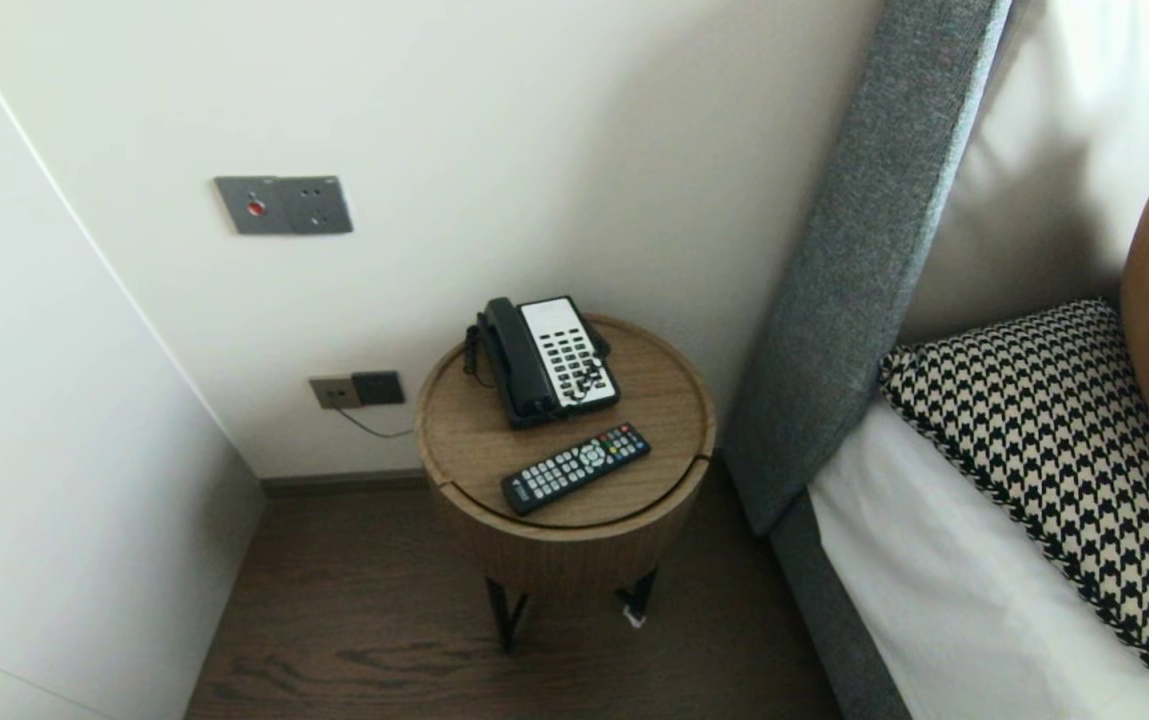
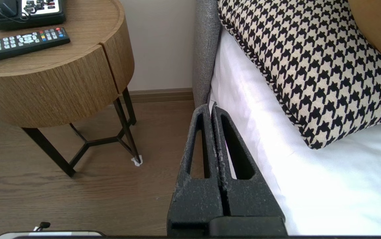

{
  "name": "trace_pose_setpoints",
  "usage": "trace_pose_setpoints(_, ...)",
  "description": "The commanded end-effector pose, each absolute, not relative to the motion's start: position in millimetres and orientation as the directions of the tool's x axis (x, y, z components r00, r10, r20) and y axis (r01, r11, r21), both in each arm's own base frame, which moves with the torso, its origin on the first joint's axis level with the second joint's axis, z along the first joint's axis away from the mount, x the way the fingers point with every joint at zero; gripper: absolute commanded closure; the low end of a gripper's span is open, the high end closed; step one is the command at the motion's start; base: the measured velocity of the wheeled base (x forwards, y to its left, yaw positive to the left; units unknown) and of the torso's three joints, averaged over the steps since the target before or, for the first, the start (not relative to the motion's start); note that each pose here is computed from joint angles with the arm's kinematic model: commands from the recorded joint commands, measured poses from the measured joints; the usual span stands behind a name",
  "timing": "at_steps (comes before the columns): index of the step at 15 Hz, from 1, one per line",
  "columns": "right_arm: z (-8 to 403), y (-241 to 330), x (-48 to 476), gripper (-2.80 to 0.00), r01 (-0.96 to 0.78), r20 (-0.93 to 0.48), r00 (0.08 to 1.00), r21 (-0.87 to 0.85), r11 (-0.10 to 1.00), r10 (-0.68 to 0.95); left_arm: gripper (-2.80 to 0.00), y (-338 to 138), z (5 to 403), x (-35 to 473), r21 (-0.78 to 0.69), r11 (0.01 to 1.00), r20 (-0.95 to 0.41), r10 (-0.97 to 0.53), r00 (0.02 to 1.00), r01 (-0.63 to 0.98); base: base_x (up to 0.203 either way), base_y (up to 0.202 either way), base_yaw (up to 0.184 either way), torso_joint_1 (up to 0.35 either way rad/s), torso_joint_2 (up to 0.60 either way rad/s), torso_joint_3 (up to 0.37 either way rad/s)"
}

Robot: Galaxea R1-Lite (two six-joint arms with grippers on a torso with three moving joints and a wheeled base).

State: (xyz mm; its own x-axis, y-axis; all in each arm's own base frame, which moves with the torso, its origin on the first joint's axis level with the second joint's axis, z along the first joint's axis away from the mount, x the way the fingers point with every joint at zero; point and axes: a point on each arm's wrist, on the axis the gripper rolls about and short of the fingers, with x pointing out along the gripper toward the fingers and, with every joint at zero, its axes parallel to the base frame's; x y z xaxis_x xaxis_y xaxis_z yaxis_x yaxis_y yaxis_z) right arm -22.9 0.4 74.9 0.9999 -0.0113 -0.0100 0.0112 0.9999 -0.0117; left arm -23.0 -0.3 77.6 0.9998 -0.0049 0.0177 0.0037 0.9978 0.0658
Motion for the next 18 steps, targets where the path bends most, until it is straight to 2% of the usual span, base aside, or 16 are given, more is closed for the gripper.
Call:
trace_pose_setpoints(1, 74.8, 0.5, -22.8, 0.00, 0.011, -0.011, 1.000, -0.012, 1.000, -0.011, 0.00, -0.3, 76.9, -22.9, 0.055, 0.999, 0.015, -0.005, 1.000, 0.004, 0.000, 0.000, 0.000, 0.000, 0.00, 0.000)
trace_pose_setpoints(18, 74.8, 0.5, -22.8, 0.00, 0.012, -0.011, 1.000, -0.012, 1.000, -0.012, 0.00, -0.3, 76.9, -22.9, 0.051, 0.999, 0.015, -0.005, 1.000, 0.004, 0.000, 0.000, 0.000, 0.000, 0.00, 0.000)
